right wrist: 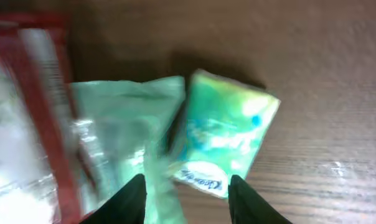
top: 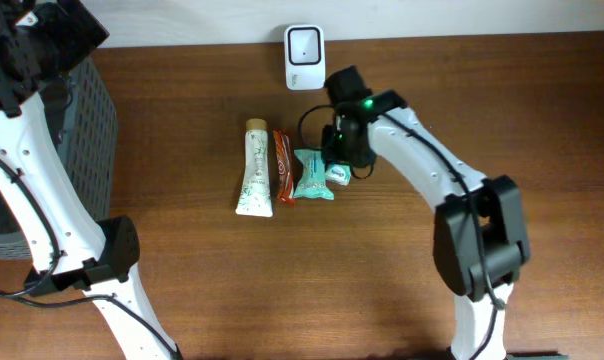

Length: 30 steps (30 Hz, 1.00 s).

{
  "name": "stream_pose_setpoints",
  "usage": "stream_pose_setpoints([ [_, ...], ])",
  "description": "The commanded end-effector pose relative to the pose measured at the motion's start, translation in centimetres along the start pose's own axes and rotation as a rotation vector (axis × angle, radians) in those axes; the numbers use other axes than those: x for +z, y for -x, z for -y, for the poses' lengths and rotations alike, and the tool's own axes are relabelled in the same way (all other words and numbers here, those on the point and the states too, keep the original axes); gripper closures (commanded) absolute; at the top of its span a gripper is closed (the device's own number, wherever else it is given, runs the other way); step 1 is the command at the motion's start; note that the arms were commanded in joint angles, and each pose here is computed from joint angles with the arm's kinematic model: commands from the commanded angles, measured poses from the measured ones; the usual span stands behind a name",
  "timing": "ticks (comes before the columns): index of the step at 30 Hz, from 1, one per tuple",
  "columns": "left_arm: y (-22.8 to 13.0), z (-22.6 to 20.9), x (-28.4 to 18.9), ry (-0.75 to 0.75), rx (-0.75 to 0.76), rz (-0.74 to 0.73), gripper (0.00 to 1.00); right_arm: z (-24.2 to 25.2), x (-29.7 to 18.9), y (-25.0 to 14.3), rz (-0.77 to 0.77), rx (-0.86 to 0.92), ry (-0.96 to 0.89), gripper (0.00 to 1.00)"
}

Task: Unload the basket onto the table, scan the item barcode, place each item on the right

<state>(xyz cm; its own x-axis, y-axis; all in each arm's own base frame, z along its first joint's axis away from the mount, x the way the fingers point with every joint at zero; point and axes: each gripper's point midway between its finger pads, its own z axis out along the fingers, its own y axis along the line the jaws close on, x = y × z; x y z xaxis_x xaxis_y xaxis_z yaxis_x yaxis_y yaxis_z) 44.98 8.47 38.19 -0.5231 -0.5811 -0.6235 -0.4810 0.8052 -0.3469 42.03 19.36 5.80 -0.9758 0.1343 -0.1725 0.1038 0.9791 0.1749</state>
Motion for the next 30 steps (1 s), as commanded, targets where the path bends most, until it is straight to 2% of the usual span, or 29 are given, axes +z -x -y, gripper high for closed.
stream_pose_setpoints([
  [1, 0.4, -0.1, -1.1, -0.009, 0.011, 0.022, 0.01, 3.2, 3.0, -0.9, -0.032, 0.095, -0.158, 0.61],
  [6, 0.4, -0.1, -1.1, -0.009, 0.011, 0.022, 0.01, 3.8, 3.6, -1.0, -0.041, 0.038, -0.187, 0.63],
  [9, 0.4, -0.1, -1.1, -0.009, 0.011, 0.022, 0.01, 8.0, 3.1, -0.7, -0.014, 0.033, -0.389, 0.63],
  [12, 0.4, -0.1, -1.1, -0.009, 0.011, 0.022, 0.01, 10.9, 1.4, -0.2, -0.03, 0.041, -0.469, 0.63],
  [15, 0.4, -0.1, -1.1, -0.009, 0.011, 0.021, 0.01, 10.7, -0.9, 0.8, -0.066, -0.015, -0.404, 0.56],
  [18, 0.4, -0.1, -1.1, -0.009, 0.011, 0.022, 0.01, 6.4, -1.2, 0.6, -0.104, -0.111, -0.211, 0.48],
  [21, 0.4, -0.1, -1.1, -0.009, 0.011, 0.022, 0.01, 5.1, 0.2, -0.1, -0.115, -0.145, -0.204, 0.48],
  [26, 0.4, -0.1, -1.1, -0.009, 0.011, 0.022, 0.01, 8.5, 3.1, -1.3, -0.077, -0.079, -0.472, 0.49],
  [28, 0.4, -0.1, -1.1, -0.008, 0.01, 0.022, 0.01, 8.9, 4.1, -1.4, -0.083, -0.083, -0.49, 0.5],
  [30, 0.4, -0.1, -1.1, -0.008, 0.01, 0.022, 0.01, 9.3, 5.2, -1.7, -0.095, -0.085, -0.499, 0.59],
])
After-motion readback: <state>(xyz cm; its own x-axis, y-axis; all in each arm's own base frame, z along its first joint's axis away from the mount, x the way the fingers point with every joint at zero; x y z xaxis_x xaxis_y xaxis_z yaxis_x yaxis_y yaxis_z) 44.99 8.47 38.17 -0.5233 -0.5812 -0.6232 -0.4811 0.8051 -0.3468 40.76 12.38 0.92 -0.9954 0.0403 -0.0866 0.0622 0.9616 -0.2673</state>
